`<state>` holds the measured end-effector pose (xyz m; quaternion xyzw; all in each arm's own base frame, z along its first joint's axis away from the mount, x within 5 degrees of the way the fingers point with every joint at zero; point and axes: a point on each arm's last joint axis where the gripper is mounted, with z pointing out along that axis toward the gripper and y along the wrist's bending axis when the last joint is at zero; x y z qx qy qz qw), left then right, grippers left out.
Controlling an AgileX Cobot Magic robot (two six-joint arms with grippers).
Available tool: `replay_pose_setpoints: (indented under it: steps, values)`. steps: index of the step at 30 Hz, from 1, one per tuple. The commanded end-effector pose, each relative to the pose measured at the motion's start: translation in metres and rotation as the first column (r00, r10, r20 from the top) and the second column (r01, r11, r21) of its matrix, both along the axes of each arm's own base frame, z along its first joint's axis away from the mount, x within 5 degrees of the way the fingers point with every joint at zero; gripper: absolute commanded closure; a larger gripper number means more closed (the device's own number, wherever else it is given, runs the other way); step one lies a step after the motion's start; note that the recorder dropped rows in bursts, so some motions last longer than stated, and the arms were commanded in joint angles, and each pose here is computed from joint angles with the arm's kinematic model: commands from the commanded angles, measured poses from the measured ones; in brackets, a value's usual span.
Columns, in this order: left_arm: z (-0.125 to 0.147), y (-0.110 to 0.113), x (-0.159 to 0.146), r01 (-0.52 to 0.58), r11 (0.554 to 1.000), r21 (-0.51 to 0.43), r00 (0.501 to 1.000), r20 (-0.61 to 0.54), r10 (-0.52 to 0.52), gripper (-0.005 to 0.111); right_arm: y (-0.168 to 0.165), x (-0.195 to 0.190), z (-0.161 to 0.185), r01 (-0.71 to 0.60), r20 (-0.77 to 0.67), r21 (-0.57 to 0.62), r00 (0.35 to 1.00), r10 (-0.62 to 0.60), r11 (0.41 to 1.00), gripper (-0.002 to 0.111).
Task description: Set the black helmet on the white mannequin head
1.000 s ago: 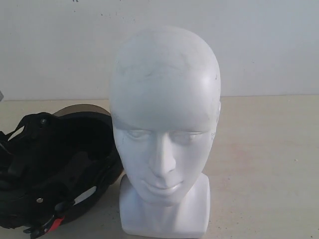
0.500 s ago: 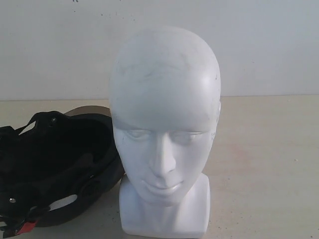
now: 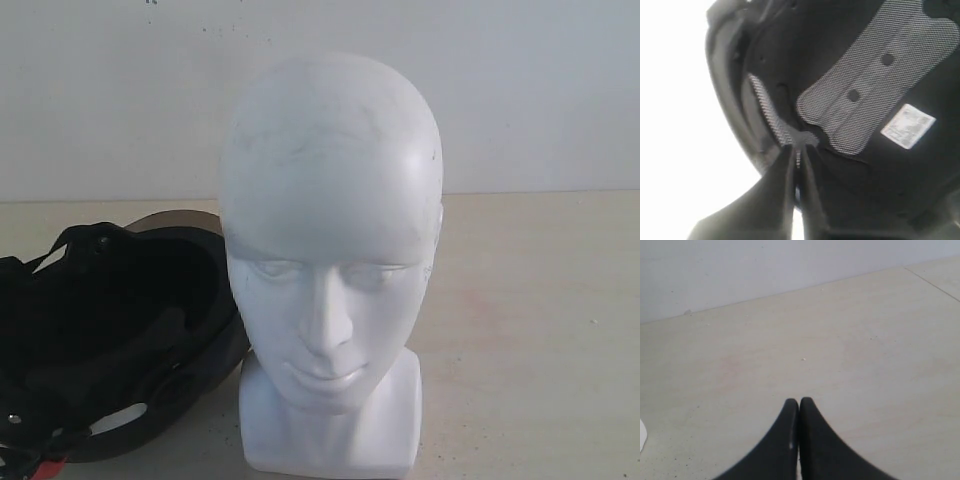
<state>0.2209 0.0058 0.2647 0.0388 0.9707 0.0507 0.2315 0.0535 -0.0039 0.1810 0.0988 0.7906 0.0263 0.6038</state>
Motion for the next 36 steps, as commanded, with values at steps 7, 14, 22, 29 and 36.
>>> replay_pose_setpoints:
  steps: [7,14,22,29,36]
  values:
    - [-0.003,-0.004,-0.008,-0.025,0.999,-0.048,0.994,-0.103,0.020,0.102,0.000,0.000,0.001,0.006,0.010,-0.004,1.000,-0.006,1.000,0.108]
    - [-0.004,-0.016,-0.010,0.042,0.985,-0.167,0.990,-0.125,-0.064,0.102,0.000,0.000,0.001,0.006,0.010,-0.004,1.000,-0.006,1.000,0.108]
    - [-0.002,-0.028,-0.011,0.087,0.953,-0.289,0.985,-0.119,-0.126,0.102,0.000,0.000,0.001,0.006,0.010,-0.004,1.000,-0.006,1.000,0.108]
    - [0.001,-0.037,-0.010,0.127,0.916,-0.382,0.981,-0.085,-0.172,0.102,0.000,0.000,0.001,0.006,0.010,-0.004,1.000,-0.006,1.000,0.108]
    - [0.012,-0.045,-0.006,0.231,0.874,-0.427,0.967,0.003,-0.254,0.102,0.000,0.000,0.001,0.006,0.010,-0.004,1.000,-0.006,1.000,0.108]
